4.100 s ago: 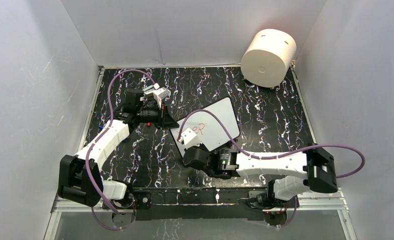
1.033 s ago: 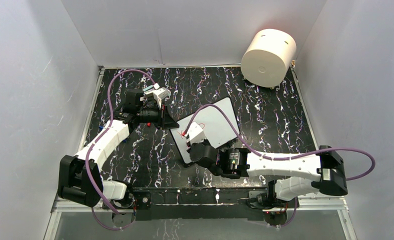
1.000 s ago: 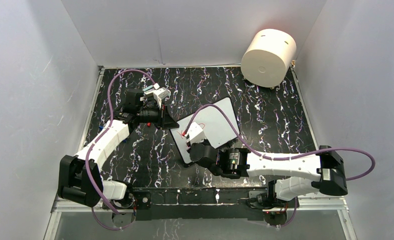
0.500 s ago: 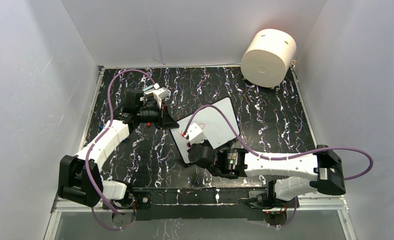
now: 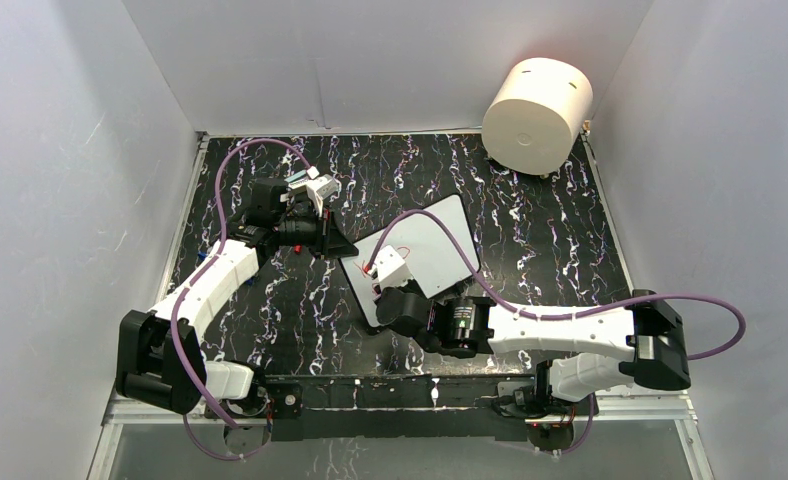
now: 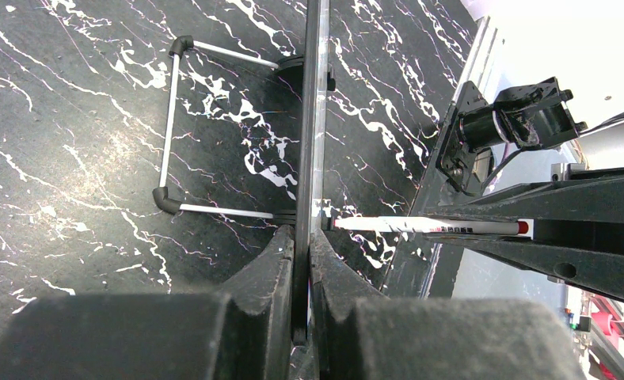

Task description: Write a sentence on the whiteboard

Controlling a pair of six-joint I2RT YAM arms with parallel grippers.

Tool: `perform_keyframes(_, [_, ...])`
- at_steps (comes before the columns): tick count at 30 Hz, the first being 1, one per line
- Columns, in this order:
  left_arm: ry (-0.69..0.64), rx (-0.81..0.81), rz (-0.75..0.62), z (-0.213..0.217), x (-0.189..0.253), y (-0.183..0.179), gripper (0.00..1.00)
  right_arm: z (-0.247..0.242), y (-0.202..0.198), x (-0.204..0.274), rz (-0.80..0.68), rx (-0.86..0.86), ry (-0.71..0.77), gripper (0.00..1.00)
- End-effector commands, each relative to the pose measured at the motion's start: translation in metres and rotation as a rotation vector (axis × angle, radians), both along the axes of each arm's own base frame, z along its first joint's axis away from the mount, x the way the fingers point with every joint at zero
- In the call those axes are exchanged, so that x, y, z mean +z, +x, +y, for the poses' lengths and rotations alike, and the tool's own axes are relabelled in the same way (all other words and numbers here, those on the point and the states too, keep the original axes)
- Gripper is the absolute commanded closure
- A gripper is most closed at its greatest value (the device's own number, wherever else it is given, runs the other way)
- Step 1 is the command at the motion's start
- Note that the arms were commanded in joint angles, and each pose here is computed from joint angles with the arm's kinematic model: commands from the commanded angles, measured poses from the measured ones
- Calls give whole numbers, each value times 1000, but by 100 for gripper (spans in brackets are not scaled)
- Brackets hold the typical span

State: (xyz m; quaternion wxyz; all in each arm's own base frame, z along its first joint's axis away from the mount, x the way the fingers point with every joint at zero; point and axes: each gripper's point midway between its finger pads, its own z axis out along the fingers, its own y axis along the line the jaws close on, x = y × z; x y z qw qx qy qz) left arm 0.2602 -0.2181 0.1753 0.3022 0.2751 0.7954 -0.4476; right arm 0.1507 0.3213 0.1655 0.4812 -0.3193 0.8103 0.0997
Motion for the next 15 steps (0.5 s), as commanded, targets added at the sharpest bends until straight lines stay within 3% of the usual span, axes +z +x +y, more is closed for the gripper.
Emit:
perform_keyframes(1, [105,47,50,10,-27,-2,100,4,5,8,-20,-28,33,100])
perform_keyframes(15, [104,45,50,10,-27,-2,100,3,9,2,-27,-53,7,100])
